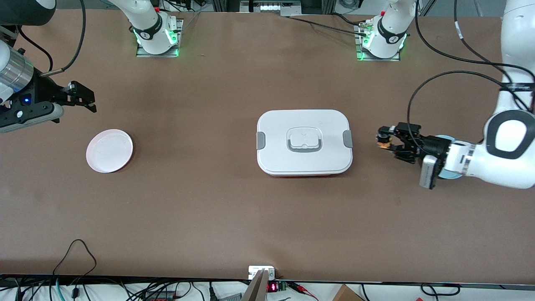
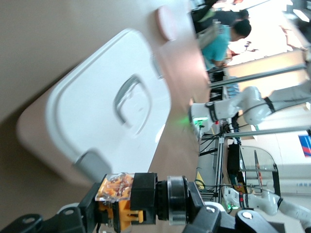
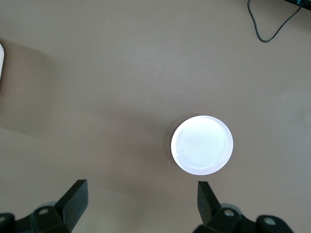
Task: Transfer orange switch to right arm and place
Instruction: 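Lift the switch with the left gripper and carry it over the box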
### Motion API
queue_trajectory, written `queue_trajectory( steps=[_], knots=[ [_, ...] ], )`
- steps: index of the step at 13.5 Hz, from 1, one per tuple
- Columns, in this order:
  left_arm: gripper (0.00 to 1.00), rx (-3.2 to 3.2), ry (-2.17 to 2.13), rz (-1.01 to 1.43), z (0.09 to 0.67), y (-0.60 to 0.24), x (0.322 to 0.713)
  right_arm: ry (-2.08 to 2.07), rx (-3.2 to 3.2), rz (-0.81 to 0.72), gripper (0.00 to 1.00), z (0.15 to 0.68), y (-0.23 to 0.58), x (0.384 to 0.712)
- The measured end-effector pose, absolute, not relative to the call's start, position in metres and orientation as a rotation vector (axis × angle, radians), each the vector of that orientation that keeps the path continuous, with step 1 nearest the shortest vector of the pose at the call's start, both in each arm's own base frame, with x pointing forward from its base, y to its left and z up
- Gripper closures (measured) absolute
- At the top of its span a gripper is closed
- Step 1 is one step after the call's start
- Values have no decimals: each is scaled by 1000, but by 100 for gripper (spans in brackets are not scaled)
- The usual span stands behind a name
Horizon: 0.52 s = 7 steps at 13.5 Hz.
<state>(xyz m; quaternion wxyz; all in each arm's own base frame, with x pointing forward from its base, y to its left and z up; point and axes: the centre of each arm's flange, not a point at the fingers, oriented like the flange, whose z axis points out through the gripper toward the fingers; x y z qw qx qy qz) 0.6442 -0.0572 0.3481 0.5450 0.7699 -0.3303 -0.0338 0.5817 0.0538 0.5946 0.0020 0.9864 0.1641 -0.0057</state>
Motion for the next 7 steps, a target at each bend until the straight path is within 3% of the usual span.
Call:
queue_trajectory(
  steps=[7],
  knots=[
    [28,1405,-1242,541,342,-164,648,498,3216,20,0,593,57,587]
  ],
)
